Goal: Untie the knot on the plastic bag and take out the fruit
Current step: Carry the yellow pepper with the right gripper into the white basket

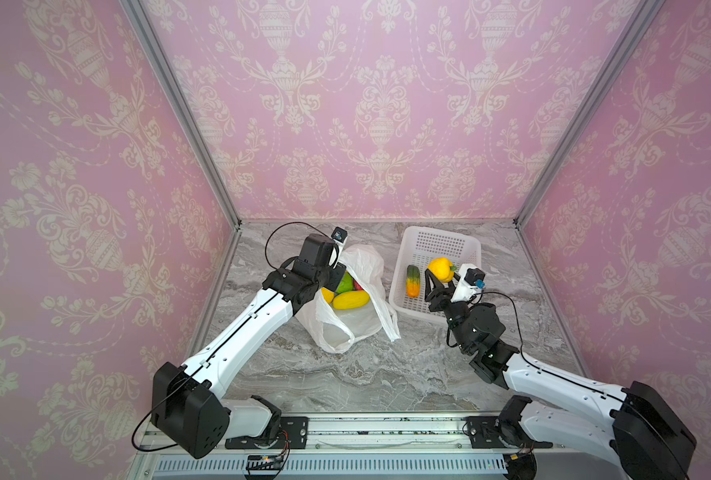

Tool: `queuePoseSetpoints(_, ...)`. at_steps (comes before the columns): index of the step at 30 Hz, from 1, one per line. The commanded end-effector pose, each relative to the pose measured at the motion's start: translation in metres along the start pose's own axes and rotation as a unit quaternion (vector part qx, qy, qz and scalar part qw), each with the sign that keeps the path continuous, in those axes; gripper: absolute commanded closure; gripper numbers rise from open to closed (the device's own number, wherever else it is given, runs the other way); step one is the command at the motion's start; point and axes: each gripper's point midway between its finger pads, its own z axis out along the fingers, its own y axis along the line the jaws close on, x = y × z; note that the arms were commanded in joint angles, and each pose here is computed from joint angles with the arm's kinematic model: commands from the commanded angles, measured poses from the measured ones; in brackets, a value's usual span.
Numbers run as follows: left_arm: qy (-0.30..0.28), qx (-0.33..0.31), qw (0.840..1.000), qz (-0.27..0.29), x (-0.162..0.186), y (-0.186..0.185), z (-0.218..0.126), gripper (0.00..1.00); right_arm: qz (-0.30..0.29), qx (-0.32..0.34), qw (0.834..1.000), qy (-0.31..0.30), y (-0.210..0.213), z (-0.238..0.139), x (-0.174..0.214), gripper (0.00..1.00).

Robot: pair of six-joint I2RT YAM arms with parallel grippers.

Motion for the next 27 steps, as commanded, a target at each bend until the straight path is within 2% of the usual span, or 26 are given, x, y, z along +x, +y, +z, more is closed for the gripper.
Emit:
queuePoseSetpoints(1, -0.002, 0.006, 1.0, -0.002, 0.002, 0.0, 0.0, 1.0, 0.035, 0.04, 0.998, 0.046, -0.019, 0.011, 0.013, 0.66)
queuePoseSetpoints(8, -0.006, 0.007, 1.0, -0.004, 0.0, 0.0, -0.003, 1.0, 0.038, 0.091, 0.984, 0.146, -0.051, 0.046, 0.047, 0.64)
queuePoseSetpoints(13, -0.004, 0.011, 1.0, -0.007, 0.0, -0.001, -0.002, 1.0, 0.05, 0.104, 0.976, 0.183, -0.069, 0.061, 0.067, 0.65)
queuePoseSetpoints(27, -0.006, 0.011, 1.0, -0.007, -0.001, -0.001, -0.003, 1.0, -0.01, 0.116, 0.94, 0.321, -0.078, 0.097, 0.124, 0.63)
